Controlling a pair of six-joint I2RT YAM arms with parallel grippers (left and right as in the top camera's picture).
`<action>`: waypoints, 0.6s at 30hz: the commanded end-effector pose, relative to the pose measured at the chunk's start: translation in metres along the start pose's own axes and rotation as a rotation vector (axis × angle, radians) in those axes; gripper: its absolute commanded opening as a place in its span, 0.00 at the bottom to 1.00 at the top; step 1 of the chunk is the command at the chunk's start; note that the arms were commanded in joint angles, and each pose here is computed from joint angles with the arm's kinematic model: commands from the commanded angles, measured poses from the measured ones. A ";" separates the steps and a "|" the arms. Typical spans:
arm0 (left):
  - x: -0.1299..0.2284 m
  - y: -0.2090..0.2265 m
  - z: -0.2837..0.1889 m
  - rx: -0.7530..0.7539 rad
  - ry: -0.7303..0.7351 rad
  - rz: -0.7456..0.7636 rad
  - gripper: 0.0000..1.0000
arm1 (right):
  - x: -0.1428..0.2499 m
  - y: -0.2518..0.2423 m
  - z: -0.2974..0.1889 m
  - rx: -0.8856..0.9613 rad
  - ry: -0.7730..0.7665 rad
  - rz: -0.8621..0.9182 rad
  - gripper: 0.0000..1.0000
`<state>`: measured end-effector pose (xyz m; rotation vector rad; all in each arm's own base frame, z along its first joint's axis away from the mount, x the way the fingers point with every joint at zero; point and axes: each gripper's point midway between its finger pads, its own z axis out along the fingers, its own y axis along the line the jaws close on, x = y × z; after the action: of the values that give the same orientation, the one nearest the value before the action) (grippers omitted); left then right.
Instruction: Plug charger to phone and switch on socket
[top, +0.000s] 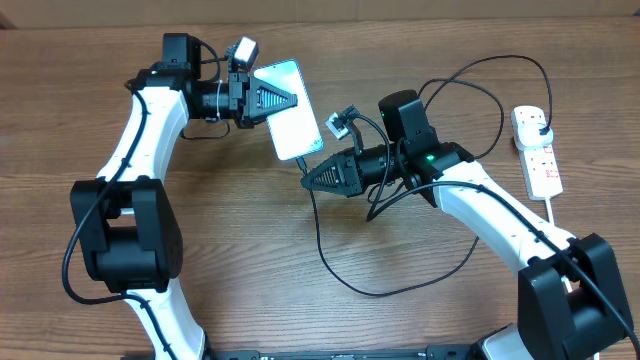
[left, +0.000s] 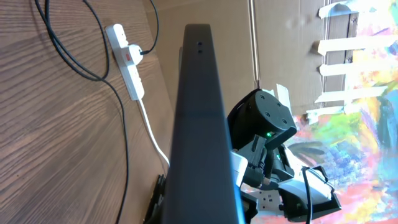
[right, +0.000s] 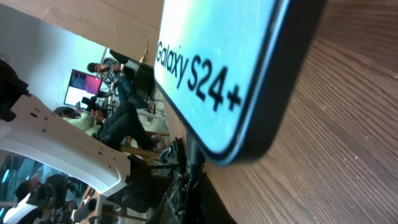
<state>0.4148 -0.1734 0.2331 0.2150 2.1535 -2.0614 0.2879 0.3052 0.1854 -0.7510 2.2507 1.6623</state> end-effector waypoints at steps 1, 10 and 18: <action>-0.005 -0.011 -0.007 0.031 -0.012 0.019 0.04 | -0.002 0.003 -0.004 0.001 -0.008 -0.025 0.04; -0.004 -0.011 -0.006 0.031 -0.010 0.018 0.04 | -0.002 0.007 -0.010 -0.039 -0.006 -0.049 0.04; -0.002 -0.008 -0.001 0.010 -0.001 0.013 0.04 | -0.002 0.007 -0.010 -0.039 -0.008 -0.051 0.04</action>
<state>0.4172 -0.1677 0.2329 0.1994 2.1499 -2.0527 0.2879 0.2993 0.1875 -0.7780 2.2194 1.6788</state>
